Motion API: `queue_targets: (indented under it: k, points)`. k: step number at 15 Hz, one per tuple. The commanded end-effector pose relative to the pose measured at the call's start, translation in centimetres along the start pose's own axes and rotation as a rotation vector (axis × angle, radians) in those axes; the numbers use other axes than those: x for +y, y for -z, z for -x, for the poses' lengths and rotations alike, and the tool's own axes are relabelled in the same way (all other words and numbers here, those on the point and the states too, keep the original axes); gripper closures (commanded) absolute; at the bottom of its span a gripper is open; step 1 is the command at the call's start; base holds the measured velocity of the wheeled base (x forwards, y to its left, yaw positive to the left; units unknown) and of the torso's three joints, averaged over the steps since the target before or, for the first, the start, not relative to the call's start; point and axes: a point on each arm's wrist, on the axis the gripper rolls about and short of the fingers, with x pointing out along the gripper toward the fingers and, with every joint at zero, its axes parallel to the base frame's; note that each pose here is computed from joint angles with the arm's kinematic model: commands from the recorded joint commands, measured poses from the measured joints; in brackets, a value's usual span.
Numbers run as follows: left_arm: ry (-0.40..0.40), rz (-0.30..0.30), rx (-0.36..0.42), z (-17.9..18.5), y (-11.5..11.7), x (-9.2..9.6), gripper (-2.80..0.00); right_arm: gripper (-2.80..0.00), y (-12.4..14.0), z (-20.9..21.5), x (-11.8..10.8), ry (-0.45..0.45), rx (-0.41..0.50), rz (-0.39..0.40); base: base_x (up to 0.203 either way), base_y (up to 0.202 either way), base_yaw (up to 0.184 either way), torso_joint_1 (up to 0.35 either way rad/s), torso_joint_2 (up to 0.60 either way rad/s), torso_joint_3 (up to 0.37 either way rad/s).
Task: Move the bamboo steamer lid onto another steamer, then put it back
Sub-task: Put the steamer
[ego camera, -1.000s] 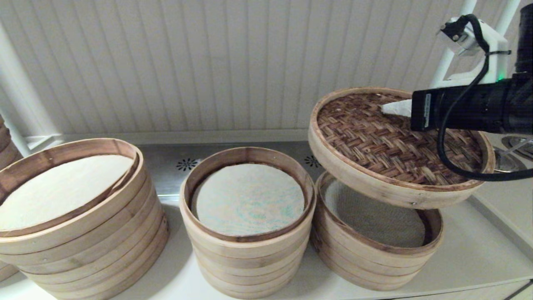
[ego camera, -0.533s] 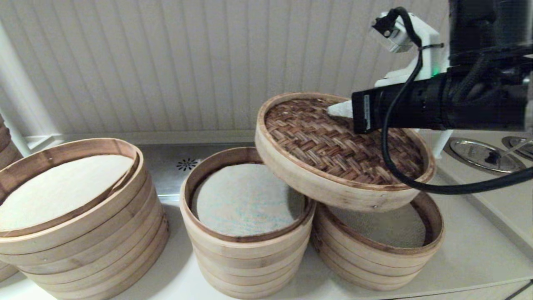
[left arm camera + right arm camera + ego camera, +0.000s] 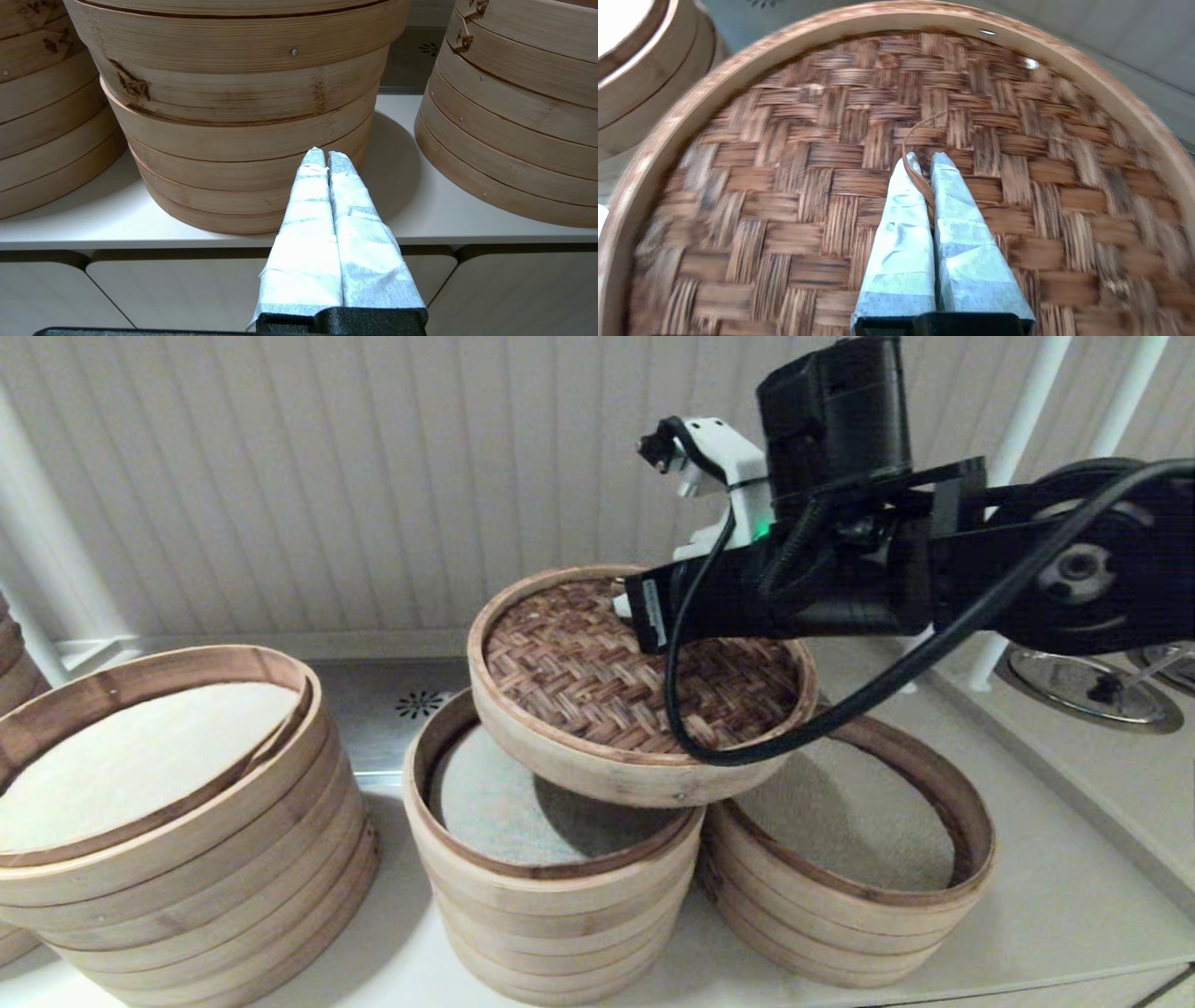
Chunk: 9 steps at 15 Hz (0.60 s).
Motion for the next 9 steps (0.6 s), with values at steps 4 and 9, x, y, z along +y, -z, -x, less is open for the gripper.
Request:
queue_targets:
  k: [4, 9]
  points:
    - [-0.001, 0.000, 0.000, 0.0, 0.0, 0.0, 0.00, 0.00, 0.5, -3.0, 1.7, -0.034, 0.046, 0.046, 0.000, 0.000, 0.000, 0.000, 0.00, 0.000]
    - [-0.001, 0.001, 0.000, 0.0, 0.0, 0.0, 0.00, 0.00, 0.4, -3.9, 2.1, -0.043, 0.048, 0.054, 0.000, 0.000, 0.000, 0.000, 0.00, 0.000]
